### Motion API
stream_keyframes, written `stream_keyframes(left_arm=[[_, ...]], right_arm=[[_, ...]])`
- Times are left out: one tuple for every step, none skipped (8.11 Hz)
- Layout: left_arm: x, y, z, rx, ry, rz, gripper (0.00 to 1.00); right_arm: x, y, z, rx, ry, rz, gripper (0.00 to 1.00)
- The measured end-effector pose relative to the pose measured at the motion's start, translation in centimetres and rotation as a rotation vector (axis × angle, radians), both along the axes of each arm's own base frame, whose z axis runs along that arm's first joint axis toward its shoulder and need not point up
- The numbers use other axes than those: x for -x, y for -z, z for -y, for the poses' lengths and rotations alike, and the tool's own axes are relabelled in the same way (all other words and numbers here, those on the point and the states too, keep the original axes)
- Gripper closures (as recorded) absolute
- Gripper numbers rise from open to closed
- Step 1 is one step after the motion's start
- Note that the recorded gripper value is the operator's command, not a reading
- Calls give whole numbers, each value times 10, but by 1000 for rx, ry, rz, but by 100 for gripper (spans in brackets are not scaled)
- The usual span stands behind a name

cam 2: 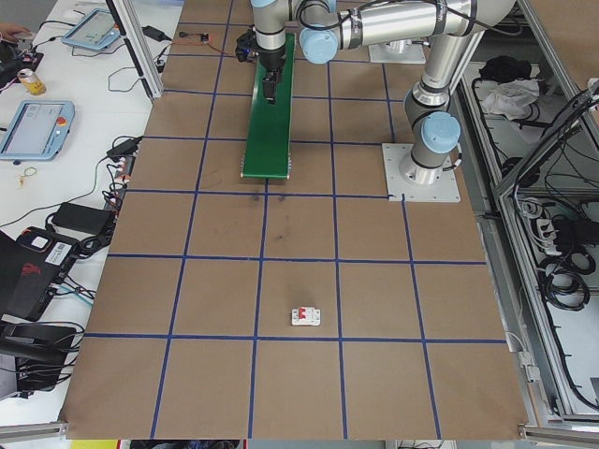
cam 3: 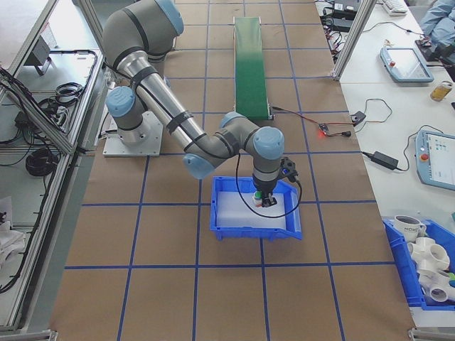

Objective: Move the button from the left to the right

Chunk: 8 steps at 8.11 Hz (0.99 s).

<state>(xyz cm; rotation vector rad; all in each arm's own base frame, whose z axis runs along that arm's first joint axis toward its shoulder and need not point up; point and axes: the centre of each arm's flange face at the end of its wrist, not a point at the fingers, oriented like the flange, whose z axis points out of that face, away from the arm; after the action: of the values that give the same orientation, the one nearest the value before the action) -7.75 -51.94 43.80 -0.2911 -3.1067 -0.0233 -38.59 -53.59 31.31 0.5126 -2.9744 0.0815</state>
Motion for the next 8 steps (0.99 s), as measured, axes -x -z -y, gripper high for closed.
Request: stream_keyframes(left_arm=[[0,0,0,0,0,0,0],[0,0,0,0,0,0,0],[0,0,0,0,0,0,0],[0,0,0,0,0,0,0],[0,0,0,0,1,0,0],[0,0,0,0,1,0,0],[0,0,0,0,1,0,0],[0,0,0,0,1,0,0]], right_arm=[[7,26,-1,-20,-7,28,51],[11,50,0,-34,-10,52,36],[13,71,1,-47,-11,69,27],[14,86,1,-54,-12,73,15],[14,95,0,-58,-12,73,10],[13,98,-1,-60,-12,72,6],[13,98,-1,-58,-12,71,5],[13,97,-1,-56,-12,70,3]])
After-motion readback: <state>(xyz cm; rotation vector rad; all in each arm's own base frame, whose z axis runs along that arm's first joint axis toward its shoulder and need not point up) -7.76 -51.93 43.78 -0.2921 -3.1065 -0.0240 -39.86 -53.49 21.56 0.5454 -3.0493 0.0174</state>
